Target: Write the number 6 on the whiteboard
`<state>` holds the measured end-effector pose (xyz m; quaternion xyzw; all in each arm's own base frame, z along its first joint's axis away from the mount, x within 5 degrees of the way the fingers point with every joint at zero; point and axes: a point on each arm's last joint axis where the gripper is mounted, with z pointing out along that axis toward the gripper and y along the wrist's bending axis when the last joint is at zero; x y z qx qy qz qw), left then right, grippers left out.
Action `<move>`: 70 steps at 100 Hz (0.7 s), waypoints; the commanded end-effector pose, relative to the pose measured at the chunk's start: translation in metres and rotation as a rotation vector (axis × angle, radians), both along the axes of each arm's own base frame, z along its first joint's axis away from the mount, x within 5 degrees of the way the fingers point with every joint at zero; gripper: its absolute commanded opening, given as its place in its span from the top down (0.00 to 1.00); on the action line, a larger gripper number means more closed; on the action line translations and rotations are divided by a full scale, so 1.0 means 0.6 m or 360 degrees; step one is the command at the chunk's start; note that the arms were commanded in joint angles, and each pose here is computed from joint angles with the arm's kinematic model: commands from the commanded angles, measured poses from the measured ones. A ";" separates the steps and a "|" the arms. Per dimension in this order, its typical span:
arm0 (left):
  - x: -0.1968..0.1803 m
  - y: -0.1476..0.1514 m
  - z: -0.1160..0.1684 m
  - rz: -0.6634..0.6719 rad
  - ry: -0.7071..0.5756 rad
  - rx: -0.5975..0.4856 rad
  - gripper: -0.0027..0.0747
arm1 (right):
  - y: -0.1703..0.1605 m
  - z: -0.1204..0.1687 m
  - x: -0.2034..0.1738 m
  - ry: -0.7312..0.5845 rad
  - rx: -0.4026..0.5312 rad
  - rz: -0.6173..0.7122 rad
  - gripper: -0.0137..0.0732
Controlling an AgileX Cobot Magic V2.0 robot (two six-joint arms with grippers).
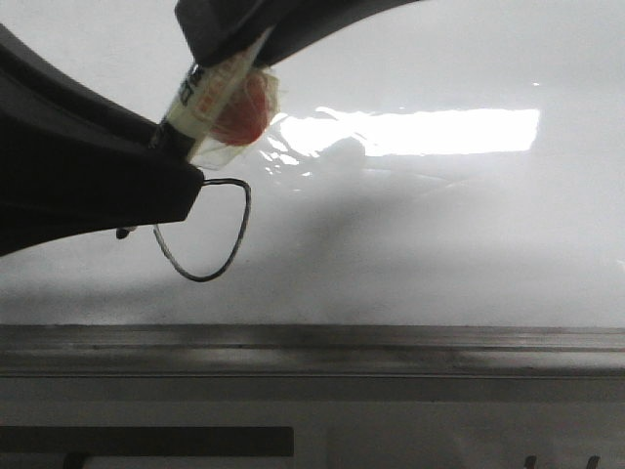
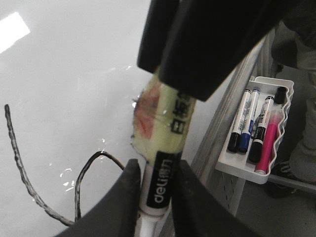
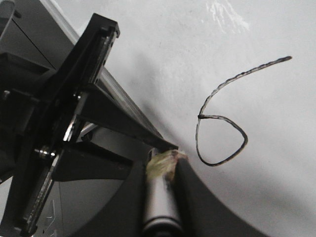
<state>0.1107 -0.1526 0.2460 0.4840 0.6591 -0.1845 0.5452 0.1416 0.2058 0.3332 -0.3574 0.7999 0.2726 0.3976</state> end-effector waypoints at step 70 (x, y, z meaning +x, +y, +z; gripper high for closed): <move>0.014 0.012 0.031 0.0327 0.0375 -0.0453 0.99 | -0.005 0.035 0.005 -0.0153 0.0140 -0.0026 0.43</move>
